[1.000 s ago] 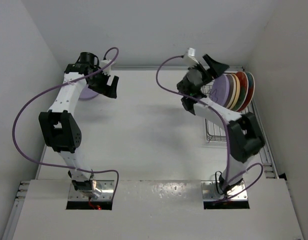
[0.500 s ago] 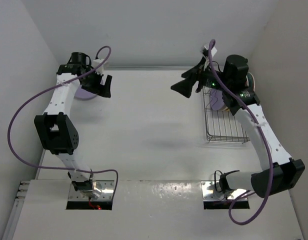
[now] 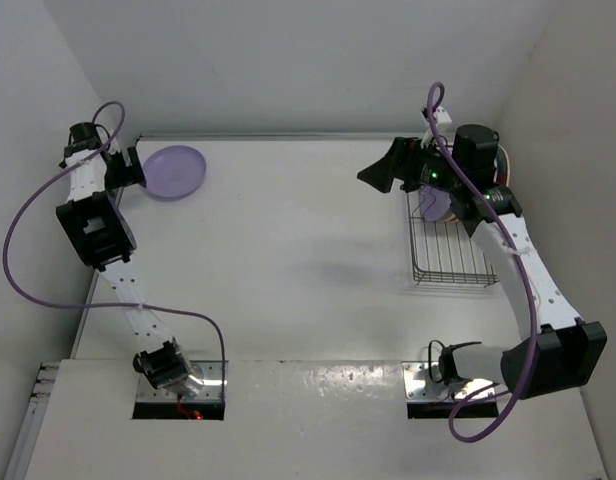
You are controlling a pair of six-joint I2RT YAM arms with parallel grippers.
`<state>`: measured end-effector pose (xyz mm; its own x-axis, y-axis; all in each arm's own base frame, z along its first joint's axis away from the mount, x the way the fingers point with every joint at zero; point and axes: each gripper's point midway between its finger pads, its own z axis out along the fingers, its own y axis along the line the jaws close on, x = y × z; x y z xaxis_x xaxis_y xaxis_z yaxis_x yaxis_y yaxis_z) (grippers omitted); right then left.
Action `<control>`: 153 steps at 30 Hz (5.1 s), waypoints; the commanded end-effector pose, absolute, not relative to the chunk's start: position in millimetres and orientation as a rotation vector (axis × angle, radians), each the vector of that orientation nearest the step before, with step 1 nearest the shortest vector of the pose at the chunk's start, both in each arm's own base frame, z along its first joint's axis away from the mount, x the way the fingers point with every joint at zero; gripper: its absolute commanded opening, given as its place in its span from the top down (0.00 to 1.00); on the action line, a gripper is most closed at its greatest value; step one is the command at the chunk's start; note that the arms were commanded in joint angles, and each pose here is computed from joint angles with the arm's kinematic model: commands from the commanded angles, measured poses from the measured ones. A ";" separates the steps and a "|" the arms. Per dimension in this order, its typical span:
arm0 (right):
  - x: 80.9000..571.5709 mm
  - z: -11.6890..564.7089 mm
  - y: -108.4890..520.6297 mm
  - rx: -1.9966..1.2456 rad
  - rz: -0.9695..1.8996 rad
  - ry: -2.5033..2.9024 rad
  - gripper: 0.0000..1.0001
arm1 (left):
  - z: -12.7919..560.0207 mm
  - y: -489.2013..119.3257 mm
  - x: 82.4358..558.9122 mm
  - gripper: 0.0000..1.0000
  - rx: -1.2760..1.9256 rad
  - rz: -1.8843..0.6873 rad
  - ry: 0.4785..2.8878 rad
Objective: Load the plates into the dish rack
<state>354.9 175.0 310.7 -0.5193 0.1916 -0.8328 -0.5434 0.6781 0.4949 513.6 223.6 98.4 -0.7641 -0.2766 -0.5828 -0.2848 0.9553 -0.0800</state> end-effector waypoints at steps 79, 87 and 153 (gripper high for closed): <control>358.8 208.8 271.7 -0.326 1.028 2.169 0.22 | 263.8 -190.5 388.5 1.00 1.149 -0.678 2.029; 334.4 199.4 294.6 -0.372 1.251 2.152 0.85 | 275.6 -201.3 388.6 1.00 1.129 -0.696 1.996; 418.3 193.6 -7.7 0.279 -0.803 2.077 0.43 | 259.5 -16.1 437.8 0.00 0.369 -0.417 2.272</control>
<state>415.1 -12.2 158.7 -0.6696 -0.1430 -0.7288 0.4288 0.7267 -0.5366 443.9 -16.8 232.0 -0.7085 0.1326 -0.6932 0.3667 0.9084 -0.2010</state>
